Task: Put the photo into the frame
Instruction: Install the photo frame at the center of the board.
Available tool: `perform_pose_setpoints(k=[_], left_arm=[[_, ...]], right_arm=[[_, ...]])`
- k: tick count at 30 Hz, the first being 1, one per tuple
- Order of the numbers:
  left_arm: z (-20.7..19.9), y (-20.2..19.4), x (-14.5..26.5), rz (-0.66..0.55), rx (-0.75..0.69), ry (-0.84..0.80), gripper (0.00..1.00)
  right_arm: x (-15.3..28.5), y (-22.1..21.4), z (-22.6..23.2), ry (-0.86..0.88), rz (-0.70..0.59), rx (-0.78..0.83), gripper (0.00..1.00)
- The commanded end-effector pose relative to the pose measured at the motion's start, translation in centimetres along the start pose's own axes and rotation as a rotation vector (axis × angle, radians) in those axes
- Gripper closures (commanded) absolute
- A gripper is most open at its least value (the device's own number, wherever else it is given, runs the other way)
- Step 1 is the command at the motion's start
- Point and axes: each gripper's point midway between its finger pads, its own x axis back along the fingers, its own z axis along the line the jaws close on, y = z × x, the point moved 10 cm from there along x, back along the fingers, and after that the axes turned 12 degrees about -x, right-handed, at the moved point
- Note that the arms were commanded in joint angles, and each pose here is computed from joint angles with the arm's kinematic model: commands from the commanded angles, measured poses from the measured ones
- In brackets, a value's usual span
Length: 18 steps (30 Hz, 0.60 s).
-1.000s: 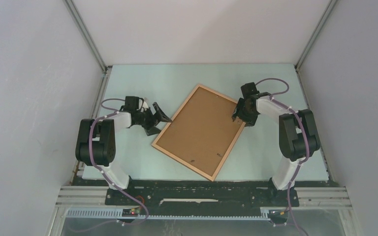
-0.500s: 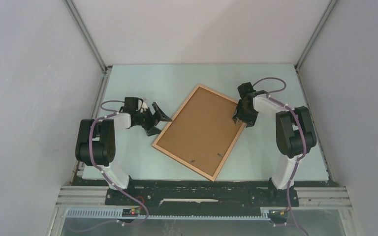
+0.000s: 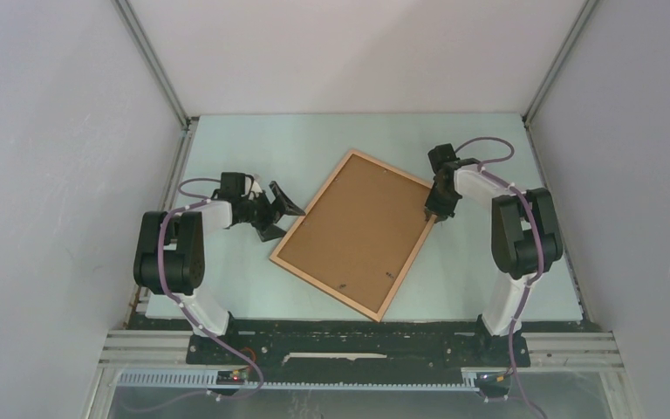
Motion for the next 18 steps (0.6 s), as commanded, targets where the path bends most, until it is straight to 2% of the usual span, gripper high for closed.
perform_pose_setpoints(k=[1,4,10,12,15,18], left_arm=[[-0.4,-0.4,0.6,-0.001,-0.003,-0.032,0.01],[-0.4,-0.3,0.6,-0.002,-0.002,-0.032,0.01],[-0.4,-0.3,0.7,-0.004,-0.006,-0.032,0.01],[-0.4,-0.3,0.7,-0.005,-0.006,-0.029,0.01],[-0.4,-0.3,0.8,-0.009,-0.007,-0.028,0.01],[-0.4,-0.2,0.9,-0.012,-0.007,-0.029,0.01]], right_arm=[[-0.2,0.5,0.5,0.034,0.001,-0.016,0.83],[-0.2,0.5,0.4,0.099,0.042,-0.052,1.0],[0.1,0.8,0.4,0.215,0.085,-0.085,0.99],[0.7,1.0,0.2,0.212,0.059,-0.078,0.92],[2.1,1.2,-0.1,0.23,0.027,-0.061,0.67],[3.0,0.9,-0.6,0.246,0.01,-0.049,0.56]])
